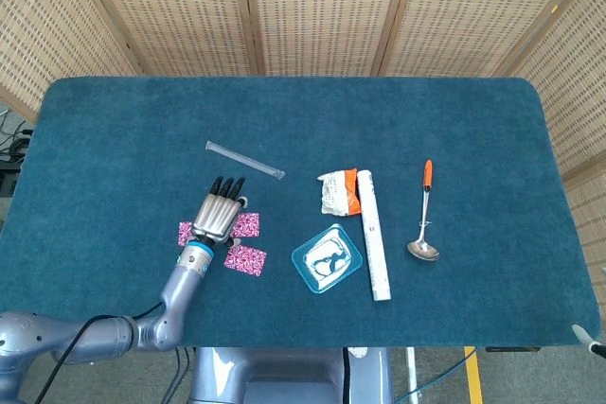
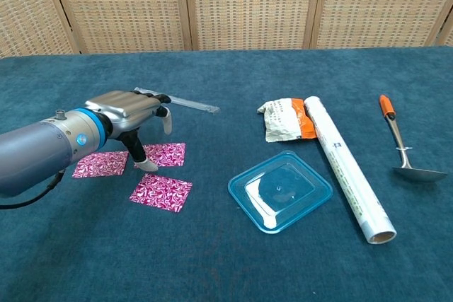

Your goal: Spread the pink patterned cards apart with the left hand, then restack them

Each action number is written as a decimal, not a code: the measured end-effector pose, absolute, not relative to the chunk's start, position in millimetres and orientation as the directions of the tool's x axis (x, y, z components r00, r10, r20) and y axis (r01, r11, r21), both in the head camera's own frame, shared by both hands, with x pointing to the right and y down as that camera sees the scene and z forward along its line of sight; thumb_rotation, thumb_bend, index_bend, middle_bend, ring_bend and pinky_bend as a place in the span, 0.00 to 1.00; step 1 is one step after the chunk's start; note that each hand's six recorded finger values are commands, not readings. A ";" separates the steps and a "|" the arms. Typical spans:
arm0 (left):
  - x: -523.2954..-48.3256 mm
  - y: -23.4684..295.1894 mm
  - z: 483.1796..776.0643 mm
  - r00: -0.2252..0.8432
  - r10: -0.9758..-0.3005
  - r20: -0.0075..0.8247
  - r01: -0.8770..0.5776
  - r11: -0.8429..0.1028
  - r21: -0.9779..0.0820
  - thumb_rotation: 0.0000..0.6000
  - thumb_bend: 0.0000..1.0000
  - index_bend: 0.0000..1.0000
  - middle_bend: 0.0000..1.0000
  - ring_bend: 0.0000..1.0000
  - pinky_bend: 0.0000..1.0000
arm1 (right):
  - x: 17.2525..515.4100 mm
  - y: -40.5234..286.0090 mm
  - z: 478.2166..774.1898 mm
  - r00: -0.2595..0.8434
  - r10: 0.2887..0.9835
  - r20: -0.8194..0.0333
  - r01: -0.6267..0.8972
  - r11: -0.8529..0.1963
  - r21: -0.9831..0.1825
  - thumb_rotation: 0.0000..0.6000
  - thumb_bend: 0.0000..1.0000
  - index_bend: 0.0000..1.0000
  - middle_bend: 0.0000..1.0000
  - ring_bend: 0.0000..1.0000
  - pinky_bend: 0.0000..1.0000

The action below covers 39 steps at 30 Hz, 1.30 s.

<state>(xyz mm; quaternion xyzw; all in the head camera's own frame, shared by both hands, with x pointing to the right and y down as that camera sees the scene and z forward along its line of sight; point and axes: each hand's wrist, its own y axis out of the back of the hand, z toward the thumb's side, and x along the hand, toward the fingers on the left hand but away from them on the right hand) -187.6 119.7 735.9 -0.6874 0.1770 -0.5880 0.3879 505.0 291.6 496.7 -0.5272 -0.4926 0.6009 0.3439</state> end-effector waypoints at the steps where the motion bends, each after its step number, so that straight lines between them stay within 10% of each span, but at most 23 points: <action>1: -187.2 119.7 736.2 0.244 -0.700 0.671 0.212 -0.637 -0.741 0.88 0.17 0.31 0.00 0.00 0.00 | 505.1 291.8 496.6 -0.208 0.933 -0.295 0.106 -0.278 -0.955 1.00 0.00 0.18 0.24 0.01 0.00; 39: -188.4 124.3 749.6 0.199 -0.680 0.705 0.214 -0.672 -0.709 0.88 0.25 0.36 0.00 0.00 0.00 | 510.8 297.0 493.6 -0.227 0.929 -0.291 0.102 -0.275 -0.956 1.00 0.00 0.18 0.24 0.01 0.00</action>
